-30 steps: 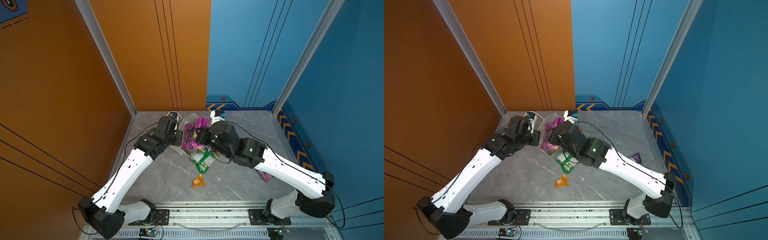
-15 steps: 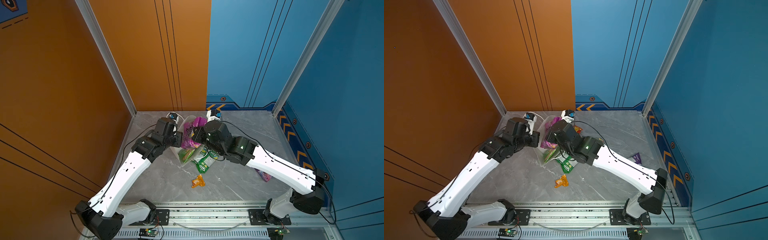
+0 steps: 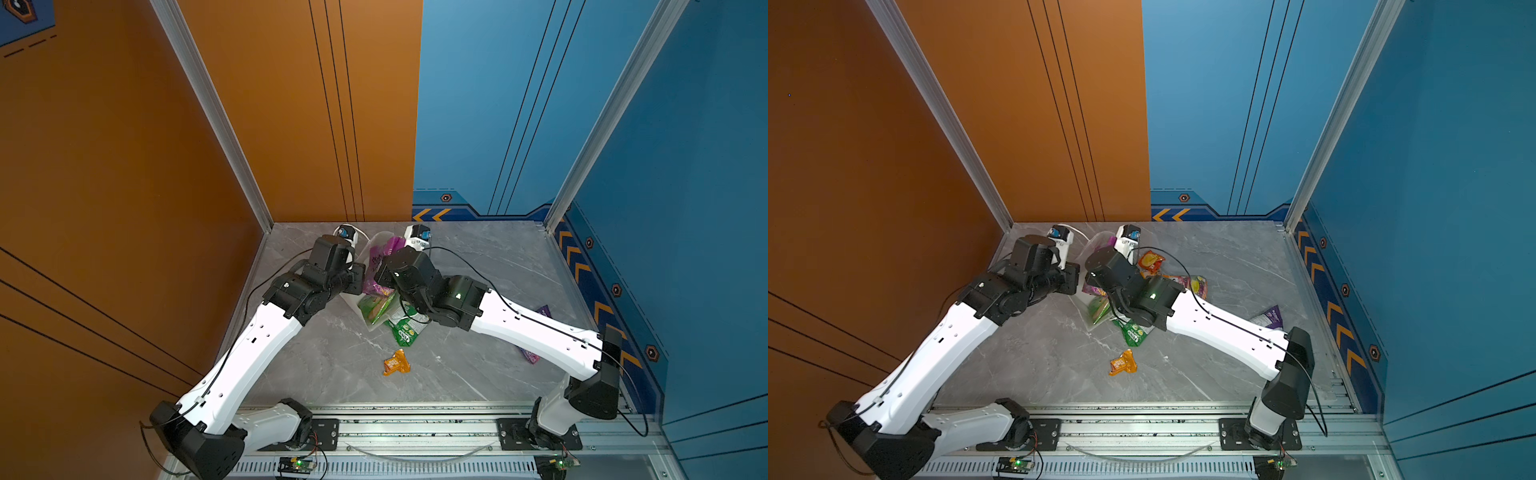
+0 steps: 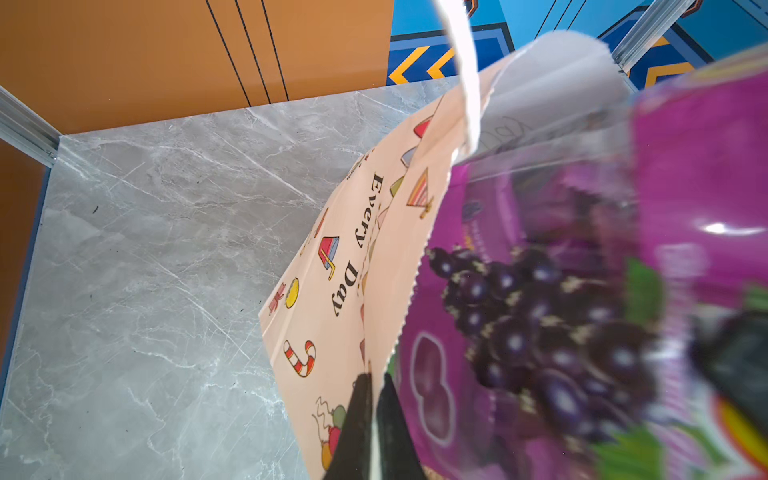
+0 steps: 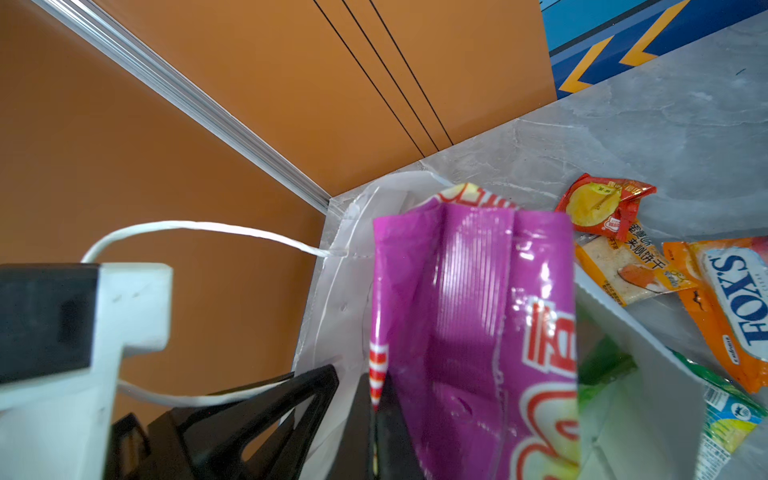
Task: Place the snacks into the paper bag
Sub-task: 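Lower the purple bag into the paper bag opening with the right gripper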
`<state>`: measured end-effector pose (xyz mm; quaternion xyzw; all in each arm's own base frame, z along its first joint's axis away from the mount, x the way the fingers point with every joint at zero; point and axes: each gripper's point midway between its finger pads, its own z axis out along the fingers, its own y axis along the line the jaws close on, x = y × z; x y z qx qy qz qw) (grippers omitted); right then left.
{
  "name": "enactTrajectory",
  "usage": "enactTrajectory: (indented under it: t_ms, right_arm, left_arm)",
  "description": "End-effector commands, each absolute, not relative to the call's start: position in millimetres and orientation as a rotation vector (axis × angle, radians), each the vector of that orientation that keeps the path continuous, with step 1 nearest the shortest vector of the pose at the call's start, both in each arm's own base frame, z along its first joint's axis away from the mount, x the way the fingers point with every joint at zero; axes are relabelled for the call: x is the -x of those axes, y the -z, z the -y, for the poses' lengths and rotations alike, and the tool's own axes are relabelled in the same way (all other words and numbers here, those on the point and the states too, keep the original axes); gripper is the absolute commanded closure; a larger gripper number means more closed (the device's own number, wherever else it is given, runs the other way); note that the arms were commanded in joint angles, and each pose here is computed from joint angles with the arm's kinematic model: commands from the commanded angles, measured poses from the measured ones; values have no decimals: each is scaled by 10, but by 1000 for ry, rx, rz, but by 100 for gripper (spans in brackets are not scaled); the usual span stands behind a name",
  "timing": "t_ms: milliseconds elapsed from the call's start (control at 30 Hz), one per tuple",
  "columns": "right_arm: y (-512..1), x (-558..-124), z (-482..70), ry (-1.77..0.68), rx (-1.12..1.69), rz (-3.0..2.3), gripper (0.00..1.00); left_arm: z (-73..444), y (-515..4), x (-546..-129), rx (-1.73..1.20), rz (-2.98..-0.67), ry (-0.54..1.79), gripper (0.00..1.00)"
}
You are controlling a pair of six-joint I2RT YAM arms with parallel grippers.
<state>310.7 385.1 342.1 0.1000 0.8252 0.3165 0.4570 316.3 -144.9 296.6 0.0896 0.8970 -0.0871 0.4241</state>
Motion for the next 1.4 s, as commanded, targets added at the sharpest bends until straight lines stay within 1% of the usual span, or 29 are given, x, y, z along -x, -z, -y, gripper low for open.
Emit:
enactTrajectory:
  t_ms: [0, 400, 567, 800, 967, 1367]
  right_arm:
    - [-3893, -3159, -3870, -877, -333, -1895, 100]
    - [-3550, -3238, -3977, -811, -394, -1907, 100]
    - [-3400, -3316, -3959, -846, -418, -1927, 100]
    - [-3097, -3354, -4054, -854, -411, -1998, 100]
    - [-2845, -3400, -3977, -805, -454, -2028, 100]
    - [-2655, -3584, -4085, -730, -461, -2038, 100]
  left_arm:
    - [1417, -2999, -3211, -189, -2228, 211, 100]
    - [1360, -2967, -3234, -156, -2238, 176, 100]
    - [1349, -2969, -3237, -150, -2237, 173, 100]
    - [1330, -2950, -3251, -144, -2242, 167, 100]
    - [1311, -2969, -3250, -137, -2237, 166, 100]
    - [1312, -2968, -3246, -140, -2238, 170, 100]
